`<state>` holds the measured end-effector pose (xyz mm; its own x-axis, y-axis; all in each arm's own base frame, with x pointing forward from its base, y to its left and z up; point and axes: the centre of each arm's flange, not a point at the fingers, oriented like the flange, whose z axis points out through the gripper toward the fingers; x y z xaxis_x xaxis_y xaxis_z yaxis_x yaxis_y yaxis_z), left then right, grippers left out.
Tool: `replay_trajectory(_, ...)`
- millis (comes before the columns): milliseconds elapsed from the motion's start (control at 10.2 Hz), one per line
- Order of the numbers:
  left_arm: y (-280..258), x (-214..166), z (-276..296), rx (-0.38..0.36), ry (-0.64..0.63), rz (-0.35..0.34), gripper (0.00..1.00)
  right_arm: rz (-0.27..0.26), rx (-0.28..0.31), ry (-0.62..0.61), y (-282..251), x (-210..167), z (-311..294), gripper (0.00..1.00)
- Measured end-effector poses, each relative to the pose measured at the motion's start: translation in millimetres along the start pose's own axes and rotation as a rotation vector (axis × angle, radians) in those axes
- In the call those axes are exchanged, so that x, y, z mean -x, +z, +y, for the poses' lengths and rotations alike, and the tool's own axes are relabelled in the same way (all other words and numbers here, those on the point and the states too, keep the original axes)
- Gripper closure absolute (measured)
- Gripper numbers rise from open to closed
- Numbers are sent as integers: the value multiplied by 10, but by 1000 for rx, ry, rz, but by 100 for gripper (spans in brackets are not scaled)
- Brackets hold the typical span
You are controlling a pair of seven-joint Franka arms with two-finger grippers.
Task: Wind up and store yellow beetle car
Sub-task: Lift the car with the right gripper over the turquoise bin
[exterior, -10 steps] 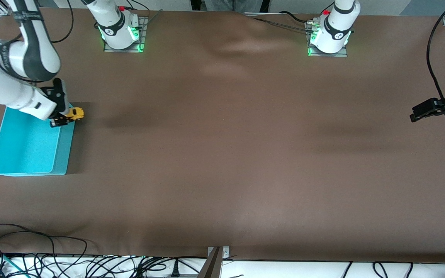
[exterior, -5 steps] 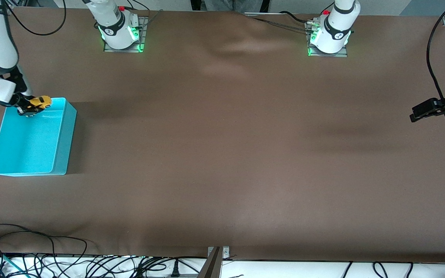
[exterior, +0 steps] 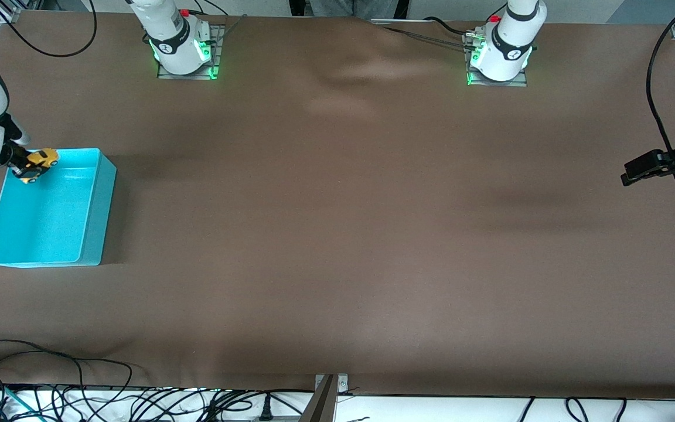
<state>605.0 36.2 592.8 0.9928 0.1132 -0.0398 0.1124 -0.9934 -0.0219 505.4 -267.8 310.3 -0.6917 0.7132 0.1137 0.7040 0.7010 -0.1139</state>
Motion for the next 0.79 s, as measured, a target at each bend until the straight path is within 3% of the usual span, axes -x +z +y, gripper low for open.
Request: replay_trajectory(787, 16, -6, 0, 0, 14, -3, 0, -8, 47, -69, 758, 379, 80, 53)
